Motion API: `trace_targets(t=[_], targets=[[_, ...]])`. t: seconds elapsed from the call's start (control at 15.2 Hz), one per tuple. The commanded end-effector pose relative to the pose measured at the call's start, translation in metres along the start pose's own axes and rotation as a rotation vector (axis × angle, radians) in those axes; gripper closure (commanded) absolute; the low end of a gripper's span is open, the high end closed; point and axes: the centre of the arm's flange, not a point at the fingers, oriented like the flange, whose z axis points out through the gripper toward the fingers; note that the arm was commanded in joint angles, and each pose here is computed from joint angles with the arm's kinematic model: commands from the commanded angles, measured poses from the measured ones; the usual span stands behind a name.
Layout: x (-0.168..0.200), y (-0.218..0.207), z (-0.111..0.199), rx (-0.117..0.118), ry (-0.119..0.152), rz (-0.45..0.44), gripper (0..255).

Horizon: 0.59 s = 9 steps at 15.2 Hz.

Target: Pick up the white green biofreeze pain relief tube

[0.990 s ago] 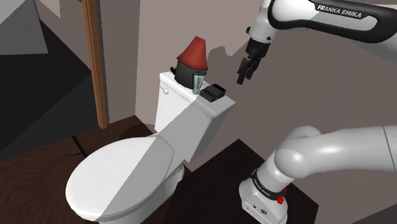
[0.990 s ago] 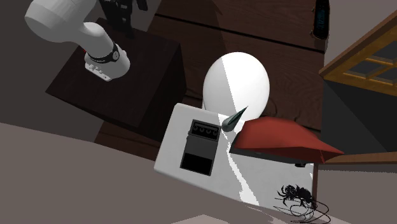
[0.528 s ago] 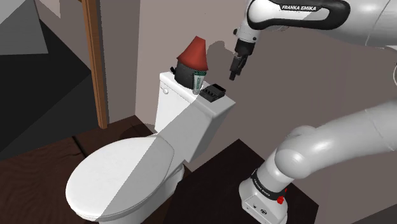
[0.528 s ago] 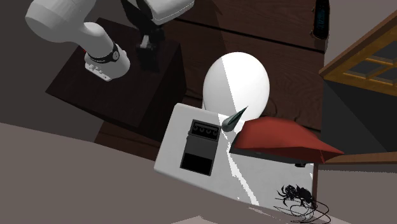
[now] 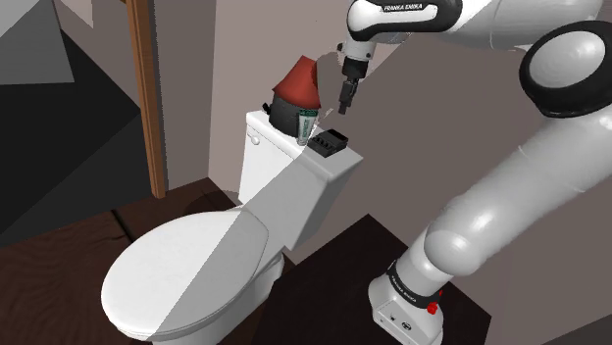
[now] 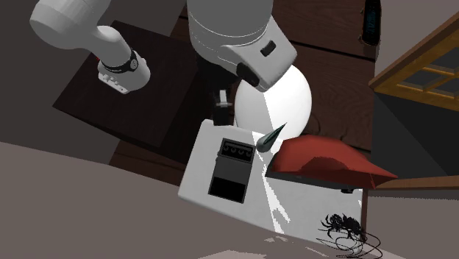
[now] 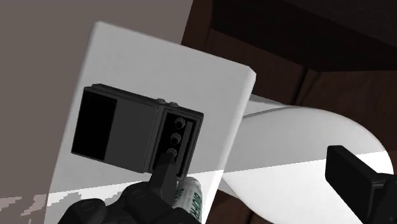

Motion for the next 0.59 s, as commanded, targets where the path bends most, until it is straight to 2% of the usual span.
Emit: trace_targets(t=[0.0, 0.53], targets=[[0.023, 0.018, 0.008, 0.001, -0.009, -0.043, 0], [0.11, 0.082, 0.03, 0.007, -0.044, -0.205, 0]])
